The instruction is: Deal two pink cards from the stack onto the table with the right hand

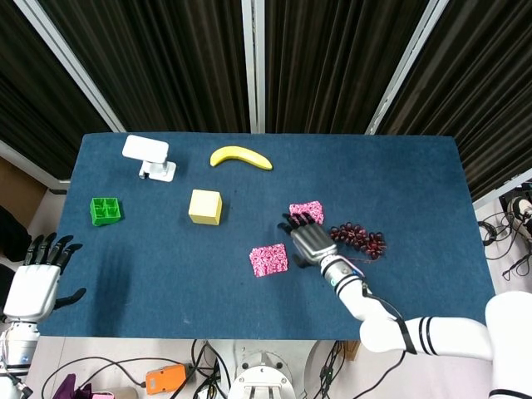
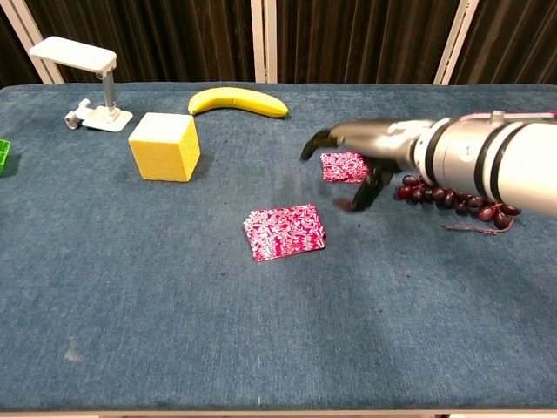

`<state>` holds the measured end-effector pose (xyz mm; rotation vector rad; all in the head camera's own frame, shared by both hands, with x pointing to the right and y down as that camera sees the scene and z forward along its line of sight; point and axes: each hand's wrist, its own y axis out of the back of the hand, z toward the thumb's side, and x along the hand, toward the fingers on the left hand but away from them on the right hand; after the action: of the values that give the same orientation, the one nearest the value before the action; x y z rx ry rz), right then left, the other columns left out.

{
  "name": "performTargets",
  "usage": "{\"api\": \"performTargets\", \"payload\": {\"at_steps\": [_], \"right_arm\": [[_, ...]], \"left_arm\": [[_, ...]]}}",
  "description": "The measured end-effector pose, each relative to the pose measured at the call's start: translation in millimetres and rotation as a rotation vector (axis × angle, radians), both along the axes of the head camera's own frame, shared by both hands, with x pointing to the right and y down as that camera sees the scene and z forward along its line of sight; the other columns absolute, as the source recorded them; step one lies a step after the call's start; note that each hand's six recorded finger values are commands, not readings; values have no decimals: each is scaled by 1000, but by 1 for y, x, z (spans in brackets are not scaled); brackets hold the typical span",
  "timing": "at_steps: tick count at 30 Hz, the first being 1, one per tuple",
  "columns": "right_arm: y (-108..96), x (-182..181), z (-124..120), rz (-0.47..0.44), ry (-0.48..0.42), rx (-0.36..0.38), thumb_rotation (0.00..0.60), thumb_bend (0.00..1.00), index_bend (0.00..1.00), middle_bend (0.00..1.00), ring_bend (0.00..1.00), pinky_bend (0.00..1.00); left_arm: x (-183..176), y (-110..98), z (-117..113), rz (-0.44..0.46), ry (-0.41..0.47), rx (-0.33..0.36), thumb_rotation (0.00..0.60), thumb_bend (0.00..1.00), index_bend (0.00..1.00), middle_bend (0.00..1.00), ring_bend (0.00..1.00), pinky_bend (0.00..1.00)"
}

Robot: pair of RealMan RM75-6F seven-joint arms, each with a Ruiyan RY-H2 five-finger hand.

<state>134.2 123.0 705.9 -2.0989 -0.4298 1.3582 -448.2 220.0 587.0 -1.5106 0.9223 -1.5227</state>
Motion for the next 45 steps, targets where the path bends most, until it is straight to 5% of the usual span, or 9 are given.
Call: {"api": "performTargets", "payload": {"at_steps": [9,30,45], "right_arm": [[24,-33,18,-69,31,-18,600,560,209,65,0,8],[29,-48,25,-78,57,-14,600,560,262,66,0,8],[30,-52,23,-79,53,22,600,560,457,66,0,8]], "left_arm": [[-5,4,1,-12,-2,-6,600,67,211,123,17,3],[-10,5,3,-23,2,-4,600,67,210,123,17,3],[-11,5,2,-25,2,0,600,67,210,123,17,3]]}}
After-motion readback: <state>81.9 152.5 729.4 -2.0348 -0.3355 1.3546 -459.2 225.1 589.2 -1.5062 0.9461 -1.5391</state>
